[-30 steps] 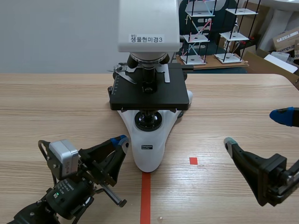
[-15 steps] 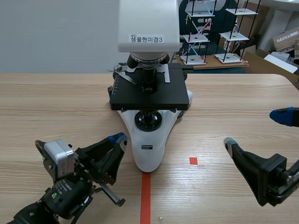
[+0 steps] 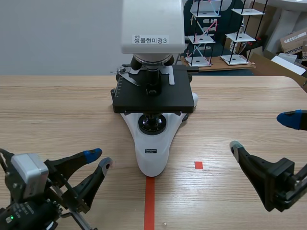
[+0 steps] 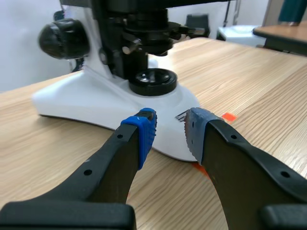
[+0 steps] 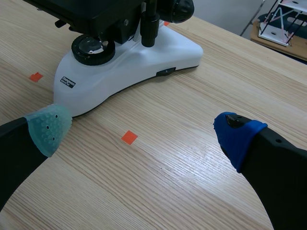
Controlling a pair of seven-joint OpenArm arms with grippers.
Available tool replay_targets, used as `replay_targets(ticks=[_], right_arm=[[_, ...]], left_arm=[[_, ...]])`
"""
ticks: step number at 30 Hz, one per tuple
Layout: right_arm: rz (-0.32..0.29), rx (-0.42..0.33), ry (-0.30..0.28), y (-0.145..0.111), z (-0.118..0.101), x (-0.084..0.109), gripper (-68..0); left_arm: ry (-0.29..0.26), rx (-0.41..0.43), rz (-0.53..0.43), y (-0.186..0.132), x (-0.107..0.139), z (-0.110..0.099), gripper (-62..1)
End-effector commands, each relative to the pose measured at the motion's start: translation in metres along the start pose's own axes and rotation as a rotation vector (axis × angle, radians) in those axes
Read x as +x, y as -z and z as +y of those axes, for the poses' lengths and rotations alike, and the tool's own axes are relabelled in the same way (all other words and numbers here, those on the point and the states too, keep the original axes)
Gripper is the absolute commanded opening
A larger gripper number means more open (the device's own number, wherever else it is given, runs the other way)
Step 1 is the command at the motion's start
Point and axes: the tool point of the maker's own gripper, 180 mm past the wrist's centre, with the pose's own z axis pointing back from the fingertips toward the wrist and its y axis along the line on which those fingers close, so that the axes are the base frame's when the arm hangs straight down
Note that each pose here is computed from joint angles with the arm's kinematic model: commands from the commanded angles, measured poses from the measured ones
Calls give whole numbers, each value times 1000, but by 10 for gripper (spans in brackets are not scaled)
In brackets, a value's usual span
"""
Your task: Return to the home posture
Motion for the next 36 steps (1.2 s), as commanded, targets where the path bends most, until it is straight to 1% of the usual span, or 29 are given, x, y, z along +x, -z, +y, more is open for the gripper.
replay_targets(ticks=[1,4,8,13,18,21,23,25,26,28,29,36], right_arm=[[-23,9,-4,0,1,7,4],[-23,9,-4,0,1,7,4],[-23,9,-4,0,1,7,4],[-23,9,-4,0,1,7,4],[-23,9,-4,0,1,7,4],[-23,9,-4,0,1,7,4],[-23,9,-4,0,1,7,4],[-23,9,-4,0,1,8,4],[-23,9,-4,0,1,7,4],[-23,9,-4,0,1,7,4],[-23,9,-4,0,1,7,4],[-23,9,-4,0,1,7,4]], left_arm=[[9,13,-7,0,11,0,-387],[32,31,46,-6,19,0,-334],[48,41,128,-13,25,-5,-300],[75,48,220,-21,35,-9,-240],[77,-14,290,-21,49,-21,-188],[79,-18,327,-19,55,-22,-137],[73,-9,340,-18,60,-19,-85],[42,2,345,-18,66,-16,-27],[24,6,338,-18,69,-15,-9],[-1,15,332,-19,75,-12,6],[-1,22,330,-20,78,-9,9],[46,93,329,-26,87,19,9]])
